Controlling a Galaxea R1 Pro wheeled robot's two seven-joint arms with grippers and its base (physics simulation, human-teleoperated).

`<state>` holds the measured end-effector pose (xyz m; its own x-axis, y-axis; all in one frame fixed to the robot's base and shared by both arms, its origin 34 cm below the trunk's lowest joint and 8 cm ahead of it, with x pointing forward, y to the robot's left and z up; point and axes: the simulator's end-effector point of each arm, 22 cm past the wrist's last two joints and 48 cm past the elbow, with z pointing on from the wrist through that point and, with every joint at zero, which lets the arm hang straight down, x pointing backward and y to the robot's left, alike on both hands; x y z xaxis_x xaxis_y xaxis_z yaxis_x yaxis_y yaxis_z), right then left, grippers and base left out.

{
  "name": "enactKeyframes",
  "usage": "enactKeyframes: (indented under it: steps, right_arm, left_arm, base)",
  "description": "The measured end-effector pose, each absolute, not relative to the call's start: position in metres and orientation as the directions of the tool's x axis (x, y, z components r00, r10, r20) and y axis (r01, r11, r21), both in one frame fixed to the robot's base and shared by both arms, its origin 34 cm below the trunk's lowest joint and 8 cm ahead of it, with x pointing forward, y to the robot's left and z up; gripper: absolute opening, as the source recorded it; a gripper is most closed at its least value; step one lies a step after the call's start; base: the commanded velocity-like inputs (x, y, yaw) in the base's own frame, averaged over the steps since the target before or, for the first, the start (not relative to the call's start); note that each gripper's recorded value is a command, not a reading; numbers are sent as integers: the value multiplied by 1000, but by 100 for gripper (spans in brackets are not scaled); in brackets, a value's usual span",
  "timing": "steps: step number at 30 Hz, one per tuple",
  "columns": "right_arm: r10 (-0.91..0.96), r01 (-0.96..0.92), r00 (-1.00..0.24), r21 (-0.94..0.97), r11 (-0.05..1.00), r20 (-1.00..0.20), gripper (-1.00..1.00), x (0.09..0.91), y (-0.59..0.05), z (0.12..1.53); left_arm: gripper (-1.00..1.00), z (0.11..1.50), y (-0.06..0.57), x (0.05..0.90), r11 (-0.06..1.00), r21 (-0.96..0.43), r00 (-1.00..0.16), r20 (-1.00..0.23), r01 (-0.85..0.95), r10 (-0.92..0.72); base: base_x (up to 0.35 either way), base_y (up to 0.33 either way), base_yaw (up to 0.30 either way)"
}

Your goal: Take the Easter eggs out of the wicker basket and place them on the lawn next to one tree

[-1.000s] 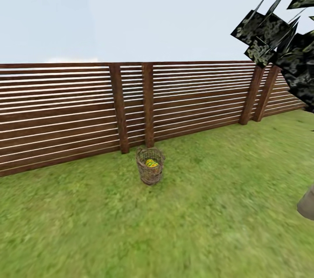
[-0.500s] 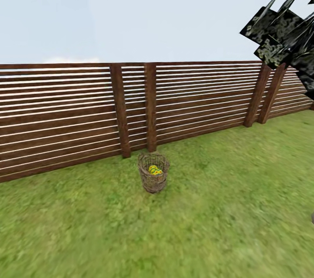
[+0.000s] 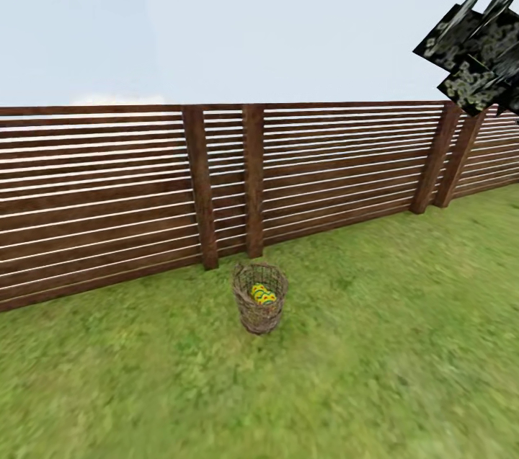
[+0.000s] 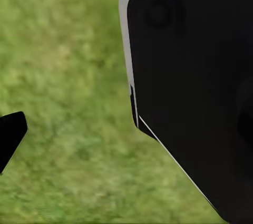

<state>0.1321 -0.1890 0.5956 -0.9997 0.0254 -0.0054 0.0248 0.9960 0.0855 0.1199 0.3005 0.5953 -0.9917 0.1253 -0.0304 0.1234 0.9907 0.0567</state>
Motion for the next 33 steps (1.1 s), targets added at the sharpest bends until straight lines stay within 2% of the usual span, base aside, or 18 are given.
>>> enactKeyframes:
  steps: [23,33]
  right_arm:
    - [93,93,-996,71,993,7,100,129,-198,595]
    - [94,94,-996,72,993,4,100,130,-197,595]
  left_arm:
    - [100,595,300,118,991,56,-992,-25,124,125]
    - [100,595,300,119,991,56,-992,-27,124,125]
  base:
    - [323,124,0]
    - [323,124,-194]
